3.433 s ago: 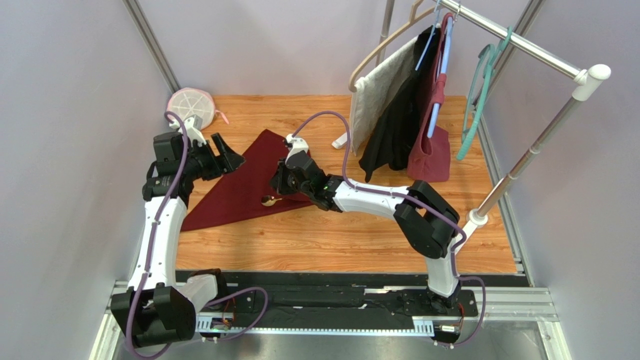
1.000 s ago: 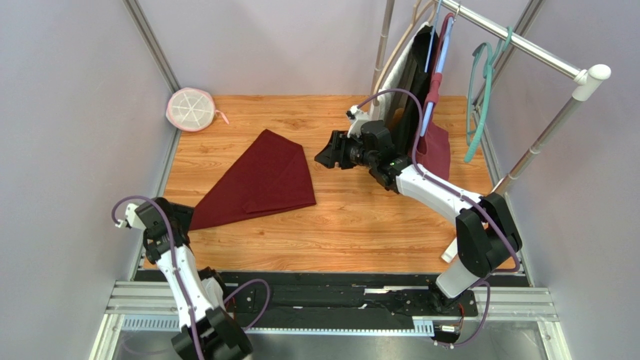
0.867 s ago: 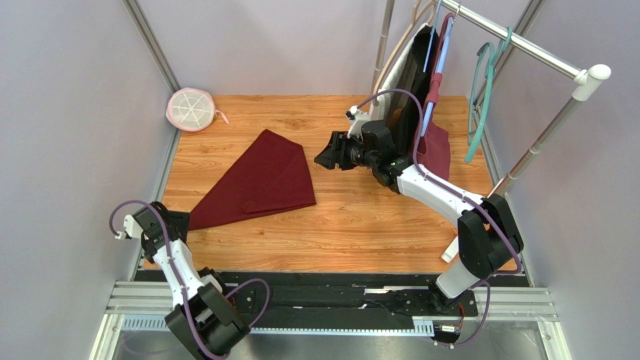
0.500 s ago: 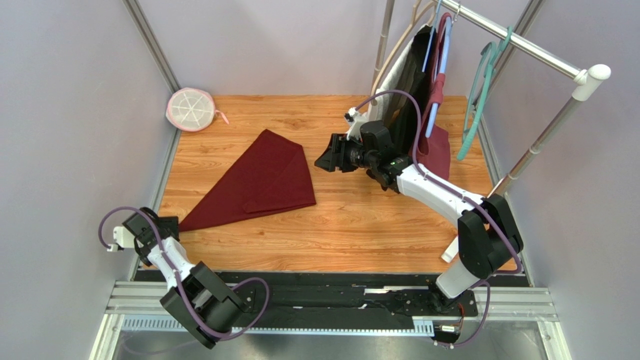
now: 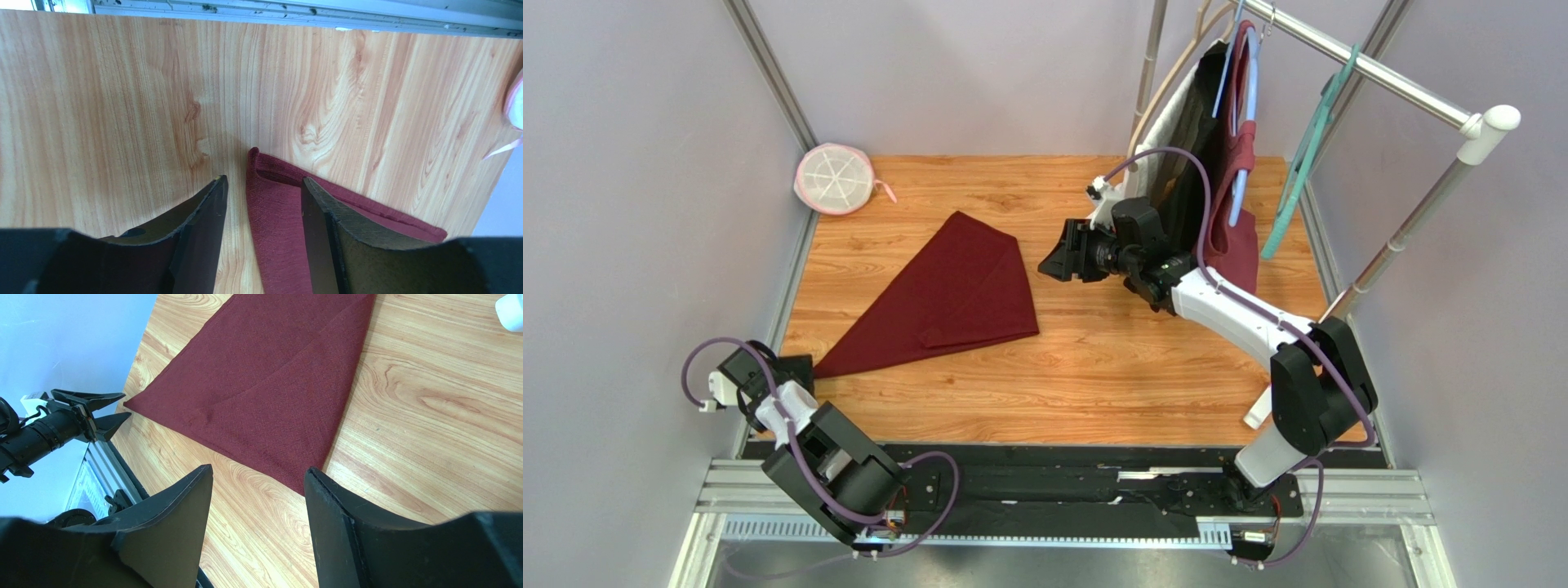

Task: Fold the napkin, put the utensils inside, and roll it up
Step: Fold the napkin

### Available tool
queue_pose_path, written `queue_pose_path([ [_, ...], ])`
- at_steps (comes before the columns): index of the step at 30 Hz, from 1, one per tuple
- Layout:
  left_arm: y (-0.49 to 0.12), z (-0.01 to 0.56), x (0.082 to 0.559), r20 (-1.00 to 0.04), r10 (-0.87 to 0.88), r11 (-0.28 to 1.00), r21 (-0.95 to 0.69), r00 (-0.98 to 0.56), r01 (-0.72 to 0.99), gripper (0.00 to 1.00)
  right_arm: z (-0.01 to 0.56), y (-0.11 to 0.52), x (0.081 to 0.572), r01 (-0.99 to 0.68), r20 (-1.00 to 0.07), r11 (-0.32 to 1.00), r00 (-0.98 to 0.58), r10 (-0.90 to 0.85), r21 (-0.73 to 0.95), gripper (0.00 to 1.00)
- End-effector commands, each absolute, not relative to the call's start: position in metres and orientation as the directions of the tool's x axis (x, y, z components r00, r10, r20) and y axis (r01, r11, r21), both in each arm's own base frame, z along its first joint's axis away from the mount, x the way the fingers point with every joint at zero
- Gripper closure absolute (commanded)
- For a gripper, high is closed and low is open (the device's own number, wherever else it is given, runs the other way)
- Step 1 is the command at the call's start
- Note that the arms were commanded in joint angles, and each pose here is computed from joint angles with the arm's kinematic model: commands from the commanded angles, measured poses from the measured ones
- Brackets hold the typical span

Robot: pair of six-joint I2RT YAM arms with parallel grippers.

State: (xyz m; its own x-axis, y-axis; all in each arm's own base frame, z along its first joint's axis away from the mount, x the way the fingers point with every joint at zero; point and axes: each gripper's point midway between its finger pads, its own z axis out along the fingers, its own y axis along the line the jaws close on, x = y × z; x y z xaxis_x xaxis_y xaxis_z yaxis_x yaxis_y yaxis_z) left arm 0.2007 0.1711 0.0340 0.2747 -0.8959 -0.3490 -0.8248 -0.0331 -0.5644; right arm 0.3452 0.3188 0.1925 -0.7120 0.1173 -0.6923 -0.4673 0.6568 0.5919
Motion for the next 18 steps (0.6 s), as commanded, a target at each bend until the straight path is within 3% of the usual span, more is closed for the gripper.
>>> queue_pose_path([
  [1, 0.178, 0.036, 0.207, -0.345, -0.893, -0.032, -0.592, 0.289, -0.806, 0.45, 0.211, 0.314, 0.347, -0.492, -0.722, 0.643, -0.678, 0.14, 0.587, 0.4],
  [11, 0.176, 0.023, 0.204, -0.329, -0.901, -0.051, -0.568, 0.283, -0.821, 0.49, 0.217, 0.314, 0.347, -0.498, -0.721, 0.627, -0.676, 0.152, 0.598, 0.4],
  [14, 0.174, 0.017, 0.203, -0.312, -0.909, -0.061, -0.559, 0.277, -0.827, 0.58, 0.218, 0.314, 0.345, -0.501, -0.721, 0.623, -0.676, 0.152, 0.601, 0.4],
  [18, 0.172, 0.013, 0.206, -0.302, -0.918, -0.049, -0.558, 0.257, -0.828, 0.76, 0.216, 0.313, 0.344, -0.501, -0.722, 0.625, -0.676, 0.151, 0.599, 0.4],
])
